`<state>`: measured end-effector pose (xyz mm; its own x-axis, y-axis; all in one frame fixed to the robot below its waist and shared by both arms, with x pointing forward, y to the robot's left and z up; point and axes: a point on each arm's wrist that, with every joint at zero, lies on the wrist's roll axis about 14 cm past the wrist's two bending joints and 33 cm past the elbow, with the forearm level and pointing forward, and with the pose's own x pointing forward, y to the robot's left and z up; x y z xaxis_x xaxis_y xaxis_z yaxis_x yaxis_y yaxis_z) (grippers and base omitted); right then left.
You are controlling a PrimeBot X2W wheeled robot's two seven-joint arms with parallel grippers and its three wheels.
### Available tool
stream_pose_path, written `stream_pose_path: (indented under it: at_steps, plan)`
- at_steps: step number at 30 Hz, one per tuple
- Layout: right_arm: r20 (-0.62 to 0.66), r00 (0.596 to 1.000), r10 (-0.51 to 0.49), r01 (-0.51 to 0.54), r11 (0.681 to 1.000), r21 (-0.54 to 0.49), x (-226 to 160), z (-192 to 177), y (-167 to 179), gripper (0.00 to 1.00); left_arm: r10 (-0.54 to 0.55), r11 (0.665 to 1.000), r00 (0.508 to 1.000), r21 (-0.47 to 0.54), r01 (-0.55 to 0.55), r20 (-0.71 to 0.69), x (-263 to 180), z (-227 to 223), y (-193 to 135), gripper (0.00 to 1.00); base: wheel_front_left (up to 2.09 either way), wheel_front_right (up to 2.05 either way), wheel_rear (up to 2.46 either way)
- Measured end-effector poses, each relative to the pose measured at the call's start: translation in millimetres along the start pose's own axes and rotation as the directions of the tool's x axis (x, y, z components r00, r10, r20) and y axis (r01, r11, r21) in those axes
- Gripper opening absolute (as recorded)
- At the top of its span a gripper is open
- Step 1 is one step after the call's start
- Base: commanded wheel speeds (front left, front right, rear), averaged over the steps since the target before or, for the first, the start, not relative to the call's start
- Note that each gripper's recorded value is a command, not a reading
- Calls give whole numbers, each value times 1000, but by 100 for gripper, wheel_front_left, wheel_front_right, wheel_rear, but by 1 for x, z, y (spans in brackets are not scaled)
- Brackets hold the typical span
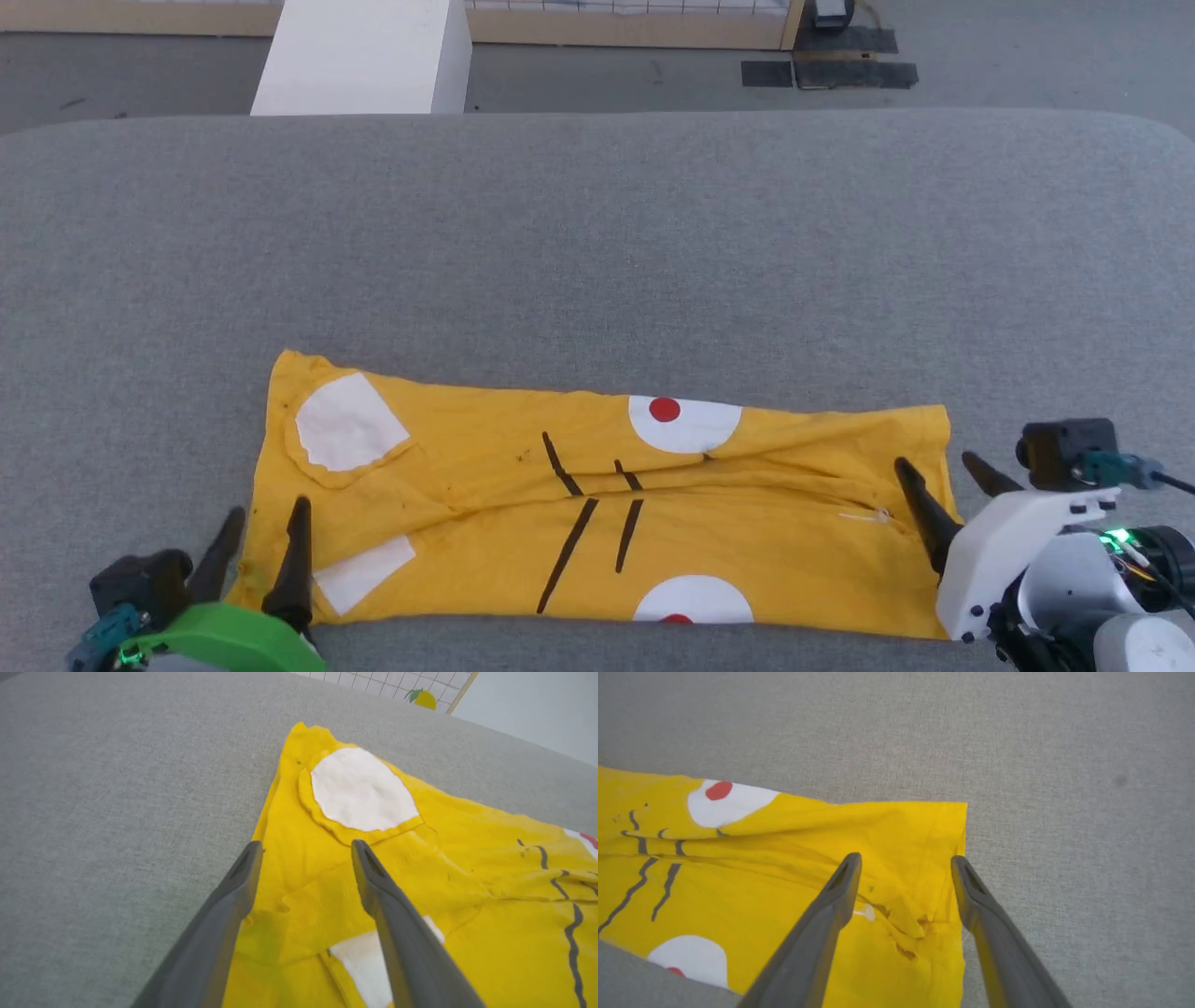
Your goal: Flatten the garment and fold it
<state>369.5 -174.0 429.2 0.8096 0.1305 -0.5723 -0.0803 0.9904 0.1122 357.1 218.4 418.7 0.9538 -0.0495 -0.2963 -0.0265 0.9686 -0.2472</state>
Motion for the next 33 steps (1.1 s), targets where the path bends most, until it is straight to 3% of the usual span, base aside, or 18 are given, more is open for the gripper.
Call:
stream_pose_path:
  at_steps: [3,9,15,20,27,28,29,30,33]
  plan:
    - [168,985,-40,33,998,45,-14,17,-11,100,-25,996,986,92,9,167,6,41,-14,100,0,0,0]
    - [235,970,-67,24,983,183,-15,8,-24,100,-86,985,918,169,21,388,8,109,-36,100,0,0,0]
    - [137,988,-70,33,966,255,-7,-21,-28,100,-135,978,899,204,52,418,13,118,-49,100,0,0,0]
    - [-17,999,-47,50,965,258,5,-43,-27,100,-138,979,895,195,58,425,20,120,-50,100,0,0,0]
    - [-178,984,12,29,974,225,15,-59,-14,100,-135,979,906,192,61,400,25,110,-49,100,0,0,0]
    - [-201,979,21,24,976,218,15,-61,-12,89,-132,980,909,190,59,397,26,108,-49,100,0,0,0]
    - [-215,976,28,19,977,214,15,-61,-11,48,-130,981,910,187,59,394,26,107,-48,100,0,0,0]
    - [-227,973,39,9,979,204,15,-59,-8,0,-117,983,914,177,50,389,28,104,-45,100,0,0,0]
    - [-217,976,33,14,977,211,14,-56,-10,0,-113,984,916,173,48,385,30,102,-43,100,0,0,0]
